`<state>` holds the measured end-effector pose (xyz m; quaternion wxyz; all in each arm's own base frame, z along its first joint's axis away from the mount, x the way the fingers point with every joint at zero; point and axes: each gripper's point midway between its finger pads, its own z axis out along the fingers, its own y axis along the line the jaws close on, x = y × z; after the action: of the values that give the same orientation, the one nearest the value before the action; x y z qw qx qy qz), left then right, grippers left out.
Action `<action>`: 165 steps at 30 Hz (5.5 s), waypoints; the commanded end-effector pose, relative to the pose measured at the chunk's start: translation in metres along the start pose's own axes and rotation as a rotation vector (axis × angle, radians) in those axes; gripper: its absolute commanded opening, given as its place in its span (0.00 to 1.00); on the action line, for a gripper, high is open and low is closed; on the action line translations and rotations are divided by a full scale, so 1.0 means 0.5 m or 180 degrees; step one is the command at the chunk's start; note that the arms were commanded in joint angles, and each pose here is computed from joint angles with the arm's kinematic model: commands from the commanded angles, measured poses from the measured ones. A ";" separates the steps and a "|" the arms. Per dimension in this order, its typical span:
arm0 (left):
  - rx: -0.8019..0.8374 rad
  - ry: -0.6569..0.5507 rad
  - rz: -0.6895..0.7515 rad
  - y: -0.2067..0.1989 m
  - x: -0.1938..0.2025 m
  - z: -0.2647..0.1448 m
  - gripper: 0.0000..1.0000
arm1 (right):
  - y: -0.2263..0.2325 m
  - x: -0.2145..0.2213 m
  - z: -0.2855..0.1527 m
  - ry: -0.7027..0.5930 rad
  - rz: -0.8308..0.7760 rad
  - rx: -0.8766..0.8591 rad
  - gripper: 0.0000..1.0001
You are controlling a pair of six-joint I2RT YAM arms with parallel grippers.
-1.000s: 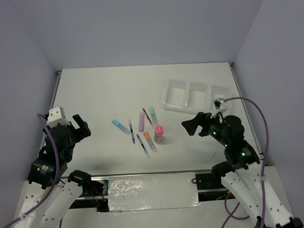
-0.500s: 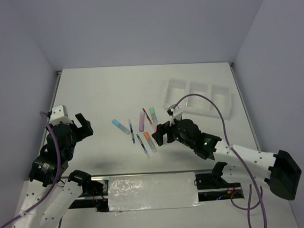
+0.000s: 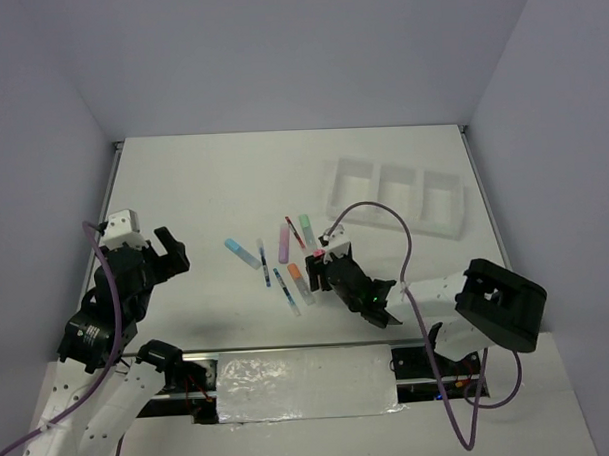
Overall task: Sort the stationery into containers
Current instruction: Pick up the stationery from the center of the board, then place the stationery in the storage box, then pick up the pen from the center of the board, then place the pen in the storage box, then pick up the pen from the center of the board.
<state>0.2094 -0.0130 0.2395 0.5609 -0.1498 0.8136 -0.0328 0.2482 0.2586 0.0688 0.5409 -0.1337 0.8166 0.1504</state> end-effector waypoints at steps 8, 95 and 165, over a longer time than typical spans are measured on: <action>0.0158 -0.0049 0.0062 -0.023 -0.007 0.007 0.99 | -0.022 -0.089 -0.015 -0.0182 0.0247 0.0442 0.19; 0.0232 0.0019 0.0138 -0.037 0.002 0.006 0.99 | -0.062 -0.057 0.285 0.1778 -0.0034 0.0463 0.49; 0.0234 0.0064 0.0164 -0.041 0.009 0.009 0.99 | 0.024 -0.141 0.167 0.1397 0.0270 0.0104 0.65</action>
<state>0.2137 -0.0329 0.2295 0.5437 -0.1029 0.8317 -0.0448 0.3435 0.2928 0.1058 0.3468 -0.1380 0.9169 0.1416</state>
